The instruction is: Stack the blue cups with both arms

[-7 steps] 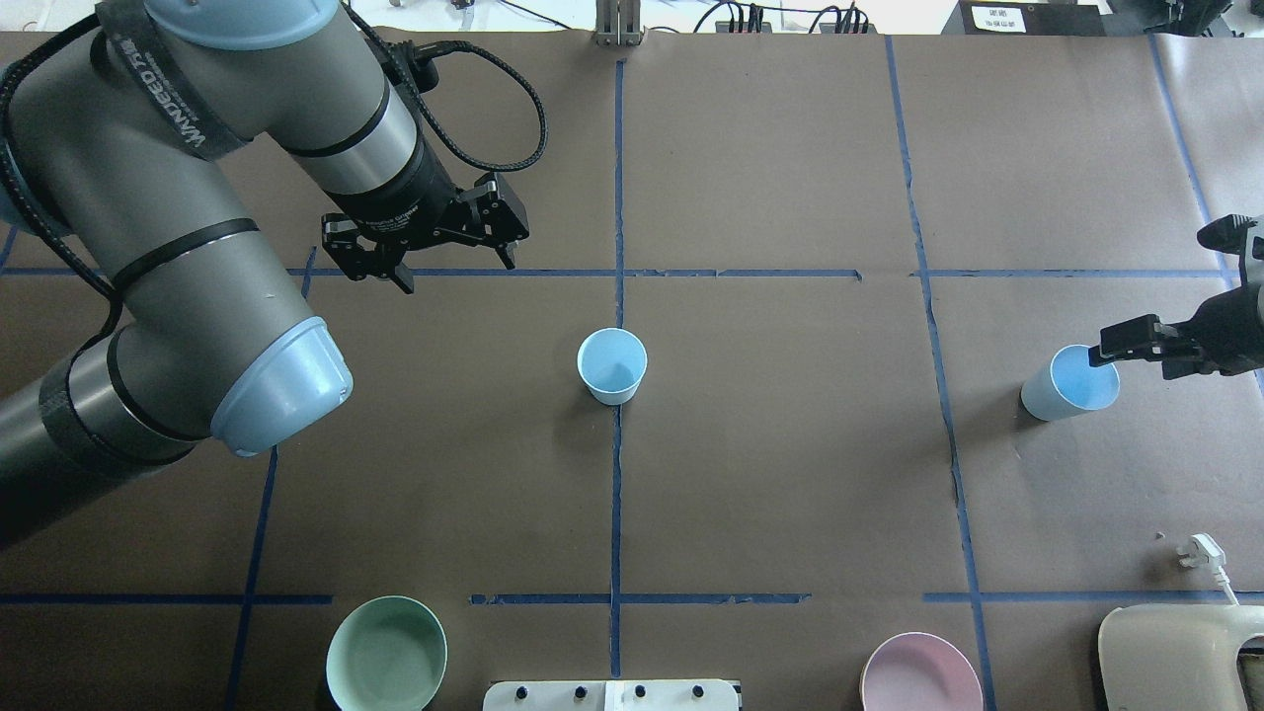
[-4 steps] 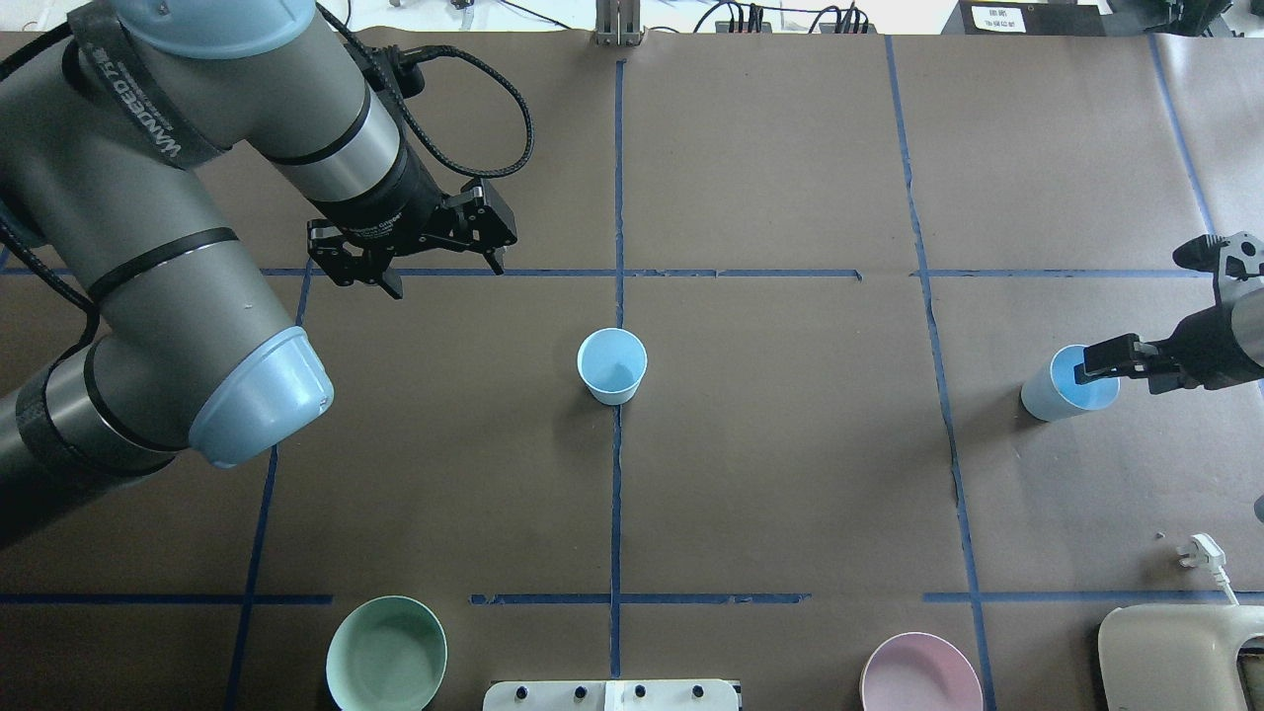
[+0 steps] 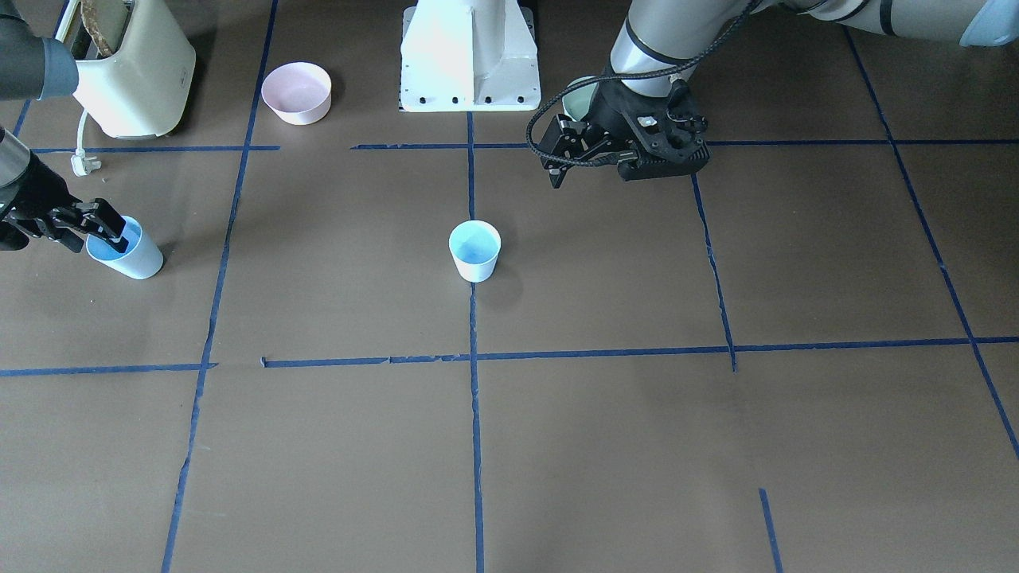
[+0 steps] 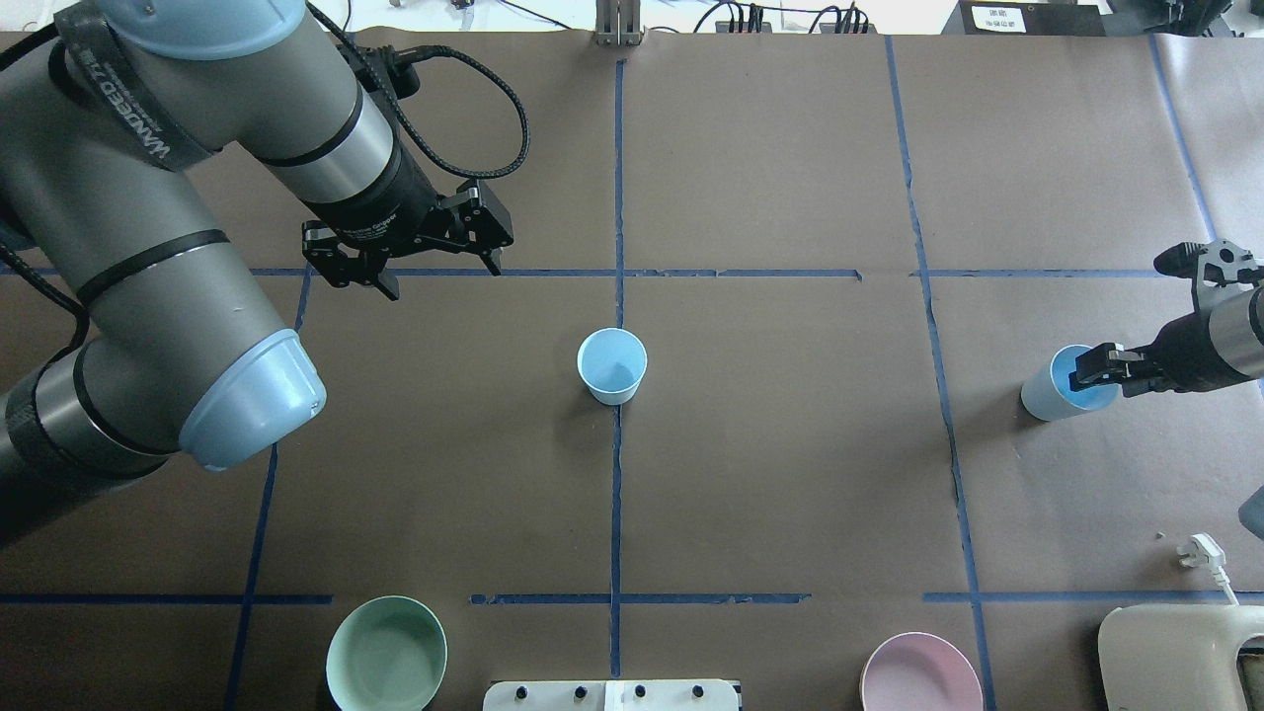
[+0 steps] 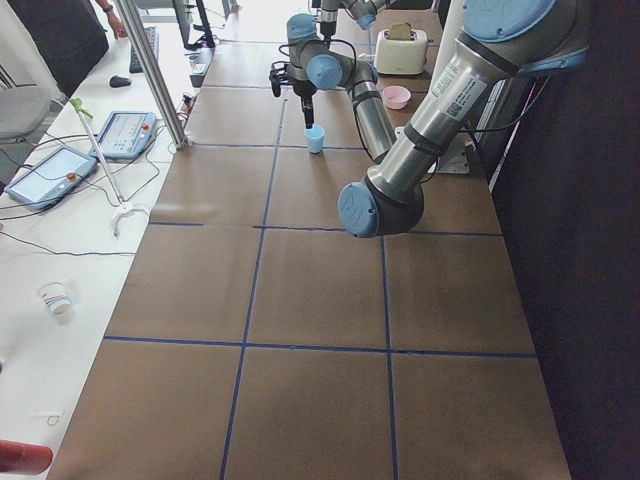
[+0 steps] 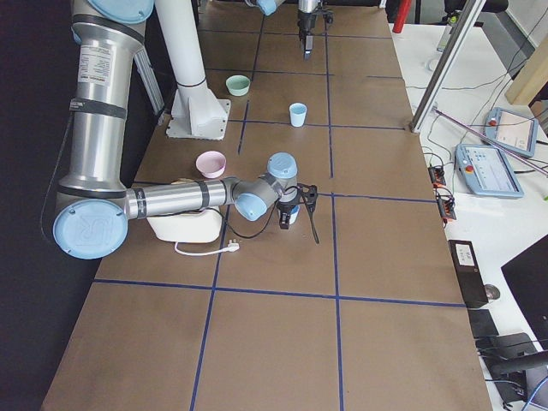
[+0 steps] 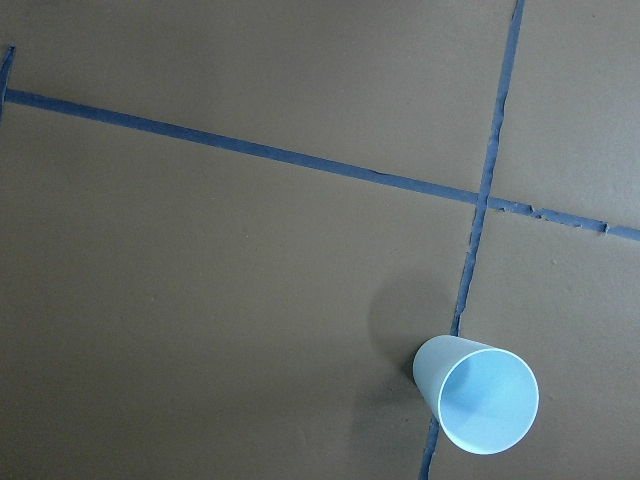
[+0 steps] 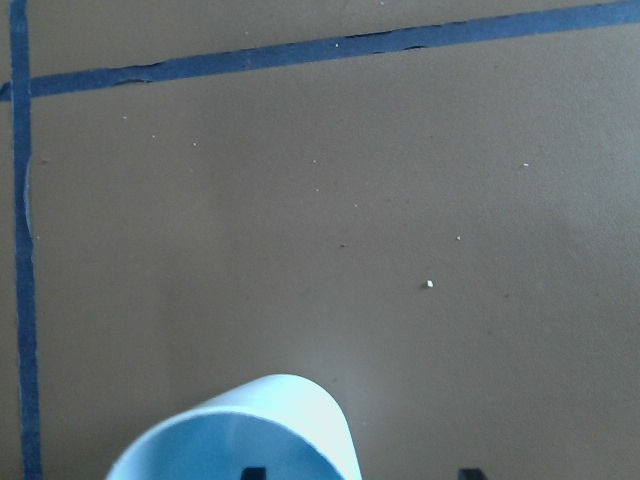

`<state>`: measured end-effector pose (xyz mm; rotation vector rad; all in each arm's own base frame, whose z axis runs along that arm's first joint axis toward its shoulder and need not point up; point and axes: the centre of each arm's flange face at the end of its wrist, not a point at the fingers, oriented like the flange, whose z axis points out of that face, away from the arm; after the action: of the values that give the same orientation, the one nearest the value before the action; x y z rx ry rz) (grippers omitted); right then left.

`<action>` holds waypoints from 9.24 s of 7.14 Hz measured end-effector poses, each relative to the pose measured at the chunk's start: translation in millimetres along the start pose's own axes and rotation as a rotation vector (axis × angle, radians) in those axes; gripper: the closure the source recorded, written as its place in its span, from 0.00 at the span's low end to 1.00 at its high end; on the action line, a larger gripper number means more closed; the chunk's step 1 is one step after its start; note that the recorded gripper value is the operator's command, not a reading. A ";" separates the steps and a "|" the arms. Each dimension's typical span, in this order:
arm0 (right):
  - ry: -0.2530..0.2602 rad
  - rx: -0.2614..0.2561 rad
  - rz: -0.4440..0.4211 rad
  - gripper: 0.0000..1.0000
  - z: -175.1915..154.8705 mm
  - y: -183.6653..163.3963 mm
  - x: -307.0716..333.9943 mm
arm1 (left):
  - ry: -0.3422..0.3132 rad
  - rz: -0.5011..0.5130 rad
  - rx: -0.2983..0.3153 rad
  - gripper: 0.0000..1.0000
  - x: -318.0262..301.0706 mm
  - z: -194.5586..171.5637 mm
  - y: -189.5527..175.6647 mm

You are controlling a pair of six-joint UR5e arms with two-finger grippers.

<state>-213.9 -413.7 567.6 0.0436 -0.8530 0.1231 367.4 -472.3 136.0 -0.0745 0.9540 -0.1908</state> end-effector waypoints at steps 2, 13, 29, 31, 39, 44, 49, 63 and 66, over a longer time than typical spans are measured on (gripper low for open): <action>-0.004 -0.006 0.001 1.00 -0.9 1.4 0.1 | 0.004 -0.008 0.012 0.00 -10.6 -7.4 -2.5; -0.051 -0.037 0.110 1.00 -136.7 -13.1 -374.2 | -0.239 0.333 0.031 0.00 -261.9 -39.2 -87.4; 0.060 0.001 0.152 0.00 -50.7 16.6 -541.4 | -0.224 0.360 -0.014 0.00 -345.0 -60.6 -103.6; 0.051 0.003 0.152 0.00 -54.8 16.8 -538.6 | -0.224 0.360 -0.015 0.00 -345.0 -60.5 -103.5; 0.072 0.031 -0.052 0.00 -138.0 -45.2 -322.2 | -0.188 0.367 -0.043 0.00 -458.9 -85.8 -122.5; 0.143 -0.064 -0.192 0.00 -177.7 -106.2 -33.9 | -0.103 0.230 -0.084 0.00 -633.1 -90.7 -149.6; 0.018 0.007 -0.055 0.00 -140.6 -132.2 164.7 | -0.126 0.215 -0.093 0.00 -663.7 -77.4 -136.8; 0.019 -0.014 0.036 0.00 -143.2 -109.0 209.5 | -0.176 0.226 -0.100 0.00 -686.9 -57.9 -144.3; 0.019 -0.013 0.036 0.00 -143.5 -108.8 209.3 | -0.176 0.226 -0.099 0.00 -686.4 -58.2 -144.8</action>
<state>43.4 -490.1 632.1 0.0144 -0.8356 0.1513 -85.3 -479.4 674.9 -0.0729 0.7893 0.0714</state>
